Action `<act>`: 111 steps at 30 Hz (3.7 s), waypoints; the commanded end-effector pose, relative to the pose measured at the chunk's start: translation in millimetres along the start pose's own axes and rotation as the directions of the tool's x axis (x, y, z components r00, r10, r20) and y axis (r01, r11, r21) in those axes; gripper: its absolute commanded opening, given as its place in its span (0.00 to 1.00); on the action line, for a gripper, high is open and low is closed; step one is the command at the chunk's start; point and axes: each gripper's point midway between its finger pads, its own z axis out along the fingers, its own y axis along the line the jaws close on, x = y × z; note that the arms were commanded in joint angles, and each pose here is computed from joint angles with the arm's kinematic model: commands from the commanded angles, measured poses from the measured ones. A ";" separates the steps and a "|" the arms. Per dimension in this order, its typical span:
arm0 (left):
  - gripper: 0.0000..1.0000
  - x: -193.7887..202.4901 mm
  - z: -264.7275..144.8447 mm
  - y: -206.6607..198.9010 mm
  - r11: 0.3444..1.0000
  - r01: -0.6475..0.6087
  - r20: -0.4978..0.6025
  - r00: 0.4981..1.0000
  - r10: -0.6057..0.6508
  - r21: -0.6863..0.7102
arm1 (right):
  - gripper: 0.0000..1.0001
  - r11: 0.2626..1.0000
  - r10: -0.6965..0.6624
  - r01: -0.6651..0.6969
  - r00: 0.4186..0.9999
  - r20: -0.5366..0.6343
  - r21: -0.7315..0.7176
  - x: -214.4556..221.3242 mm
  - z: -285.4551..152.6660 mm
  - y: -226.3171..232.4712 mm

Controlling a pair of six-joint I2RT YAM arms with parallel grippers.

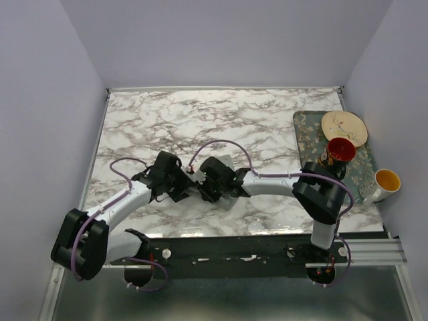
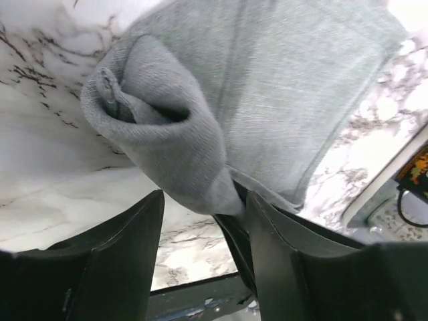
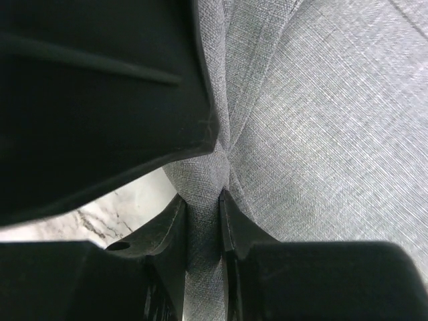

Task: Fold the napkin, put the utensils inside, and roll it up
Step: Roll the napkin with the utensil

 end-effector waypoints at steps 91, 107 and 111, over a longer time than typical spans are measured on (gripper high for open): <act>0.13 23.7 22.5 1.8 0.995 -0.036 -0.054 0.998 0.031 -0.094 | 0.39 0.953 0.243 -0.267 0.955 -0.171 -0.140 10.2 -23.2 8.6; 0.12 31.1 8.7 -16.2 1.000 0.004 -0.091 0.996 -0.005 -0.009 | 0.48 0.972 0.232 -0.219 0.951 -0.203 0.085 60.7 7.7 -7.6; 0.17 31.5 2.9 -21.4 1.000 -0.009 -0.090 0.996 0.011 0.021 | 0.31 0.964 0.256 -0.234 0.945 -0.205 0.126 66.8 9.0 -12.7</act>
